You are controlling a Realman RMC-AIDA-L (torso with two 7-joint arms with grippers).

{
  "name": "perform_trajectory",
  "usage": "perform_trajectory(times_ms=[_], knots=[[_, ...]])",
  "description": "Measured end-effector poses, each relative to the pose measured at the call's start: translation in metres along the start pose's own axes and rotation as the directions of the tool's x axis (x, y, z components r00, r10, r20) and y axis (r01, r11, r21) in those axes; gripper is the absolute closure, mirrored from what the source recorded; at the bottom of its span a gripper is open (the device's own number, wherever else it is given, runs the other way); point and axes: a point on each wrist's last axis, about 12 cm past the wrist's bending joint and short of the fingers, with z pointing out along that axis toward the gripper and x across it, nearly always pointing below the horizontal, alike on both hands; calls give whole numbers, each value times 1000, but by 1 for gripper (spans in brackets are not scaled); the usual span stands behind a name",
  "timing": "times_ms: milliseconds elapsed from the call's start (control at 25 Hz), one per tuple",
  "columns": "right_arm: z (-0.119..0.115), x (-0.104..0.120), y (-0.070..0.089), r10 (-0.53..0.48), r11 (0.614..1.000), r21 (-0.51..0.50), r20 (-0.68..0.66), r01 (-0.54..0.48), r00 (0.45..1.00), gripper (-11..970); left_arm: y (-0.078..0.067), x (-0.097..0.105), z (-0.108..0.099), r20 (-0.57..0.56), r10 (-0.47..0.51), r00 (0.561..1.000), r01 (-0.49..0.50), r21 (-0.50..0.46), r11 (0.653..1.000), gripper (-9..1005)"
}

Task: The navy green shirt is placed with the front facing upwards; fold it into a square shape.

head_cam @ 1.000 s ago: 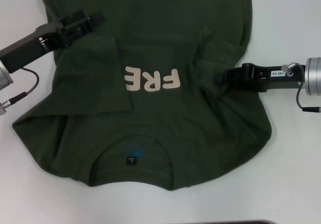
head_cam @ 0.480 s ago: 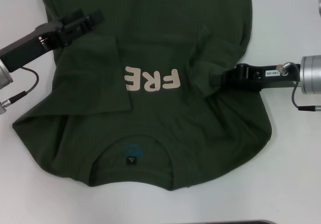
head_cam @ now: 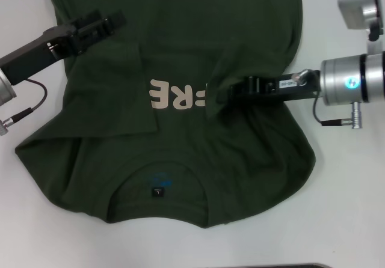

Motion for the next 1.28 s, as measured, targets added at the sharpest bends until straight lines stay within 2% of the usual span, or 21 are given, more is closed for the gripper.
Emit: perform_trajectory(times_ms=[240, 760, 1000, 1080, 1280], knots=[[13, -2, 8, -17, 1000, -22, -29, 16, 999, 953, 0, 0, 0, 0, 0, 1000, 0, 0, 1000, 123], [23, 1, 18, -48, 997, -63, -83, 43, 995, 948, 0, 1, 1, 0, -2, 1000, 2, 2, 1000, 122], [19, 3, 22, -93, 988, -131, -64, 84, 994, 857, 0, 1, 1, 0, -3, 1000, 3, 2, 1000, 123], [18, 4, 24, -117, 982, -157, -59, 107, 991, 650, 0, 1, 1, 0, -3, 1000, 3, 2, 1000, 123], [15, 7, 31, -166, 962, -228, -46, 151, 985, 442, 0, 1, 1, 0, -3, 1000, 3, 2, 1000, 122]])
